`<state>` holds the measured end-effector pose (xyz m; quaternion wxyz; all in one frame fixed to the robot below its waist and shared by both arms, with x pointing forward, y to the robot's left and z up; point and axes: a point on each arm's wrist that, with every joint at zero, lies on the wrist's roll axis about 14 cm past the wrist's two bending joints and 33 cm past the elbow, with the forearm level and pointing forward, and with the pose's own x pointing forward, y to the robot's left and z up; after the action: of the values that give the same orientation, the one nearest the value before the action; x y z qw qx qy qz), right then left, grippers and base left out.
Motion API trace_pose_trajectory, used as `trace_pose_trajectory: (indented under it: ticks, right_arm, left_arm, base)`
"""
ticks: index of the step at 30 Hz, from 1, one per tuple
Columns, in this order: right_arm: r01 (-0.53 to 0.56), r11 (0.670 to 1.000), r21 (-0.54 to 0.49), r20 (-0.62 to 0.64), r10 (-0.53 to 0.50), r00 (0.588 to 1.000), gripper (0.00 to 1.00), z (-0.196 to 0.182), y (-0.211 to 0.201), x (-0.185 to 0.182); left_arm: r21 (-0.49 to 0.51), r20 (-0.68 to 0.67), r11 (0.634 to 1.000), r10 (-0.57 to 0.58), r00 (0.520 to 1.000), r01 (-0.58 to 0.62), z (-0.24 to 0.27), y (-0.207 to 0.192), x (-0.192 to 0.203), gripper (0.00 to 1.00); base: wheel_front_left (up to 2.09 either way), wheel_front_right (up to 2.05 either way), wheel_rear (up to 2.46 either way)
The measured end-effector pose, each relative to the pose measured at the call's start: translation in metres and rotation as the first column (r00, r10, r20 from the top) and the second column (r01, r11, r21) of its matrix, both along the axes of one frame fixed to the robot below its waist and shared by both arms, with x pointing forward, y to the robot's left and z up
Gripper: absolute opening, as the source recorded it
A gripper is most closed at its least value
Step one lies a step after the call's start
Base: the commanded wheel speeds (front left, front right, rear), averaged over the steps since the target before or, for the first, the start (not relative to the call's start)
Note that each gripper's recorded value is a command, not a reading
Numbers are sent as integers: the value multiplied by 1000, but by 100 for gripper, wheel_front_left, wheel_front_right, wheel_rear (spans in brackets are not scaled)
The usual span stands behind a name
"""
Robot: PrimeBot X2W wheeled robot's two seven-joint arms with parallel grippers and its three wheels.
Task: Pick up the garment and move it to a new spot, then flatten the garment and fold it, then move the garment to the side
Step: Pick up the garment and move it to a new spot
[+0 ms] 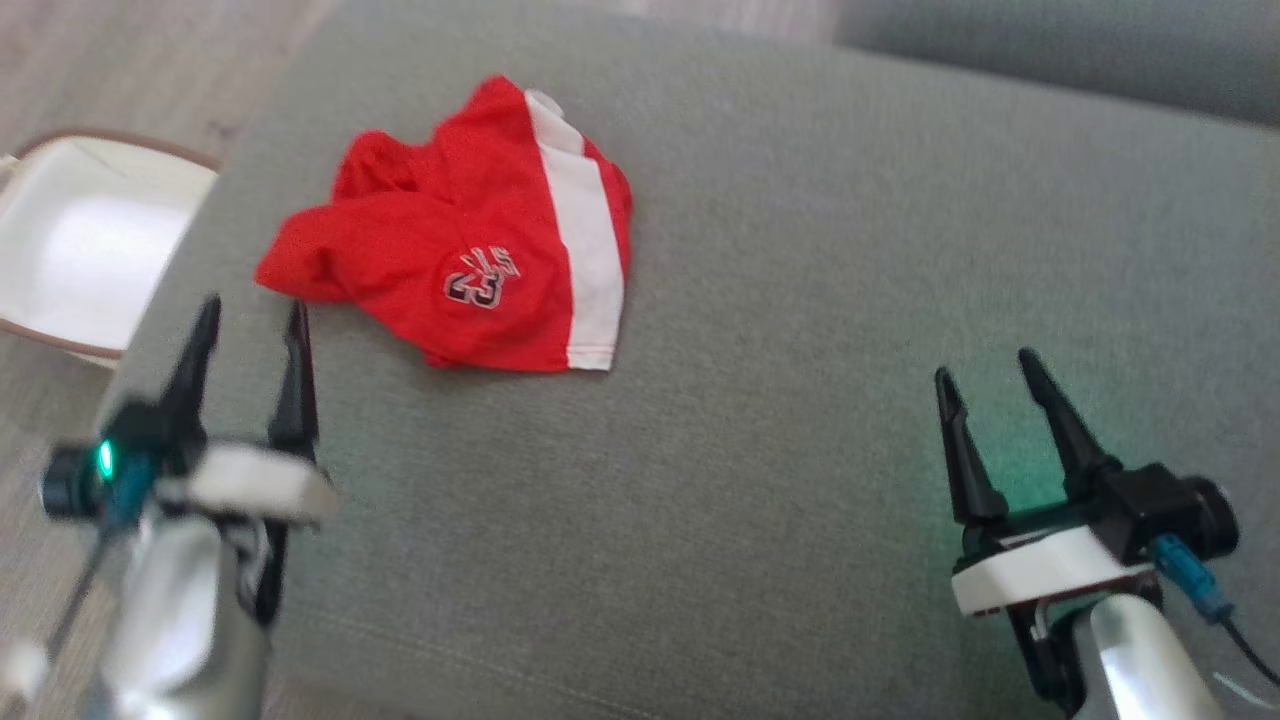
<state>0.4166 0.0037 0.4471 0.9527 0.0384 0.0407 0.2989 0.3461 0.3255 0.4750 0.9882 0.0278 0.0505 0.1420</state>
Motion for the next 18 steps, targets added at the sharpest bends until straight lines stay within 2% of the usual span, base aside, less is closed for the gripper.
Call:
trace_pose_trajectory:
  ticks: [4,8,13,18]
  right_arm:
    - [13,1000,-17,-13,-13,1000,100,-14,-8,11]
    - [37,999,-31,-27,-38,999,100,-27,-19,21]
    - [70,997,-42,-25,-71,997,100,-36,-32,36]
    - [88,994,-67,-42,-91,995,100,-48,-45,41]
  left_arm:
    - [16,-126,1000,-25,992,27,-16,11,39,100]
    - [-6,-278,999,-35,960,35,-40,20,68,100]
    - [-44,-489,998,-57,871,40,-85,19,80,100]
    - [-70,-617,997,-65,784,28,-115,18,82,100]
  base:
    - [0,0,0]
    - [0,0,0]
    - [0,0,0]
    - [0,0,0]
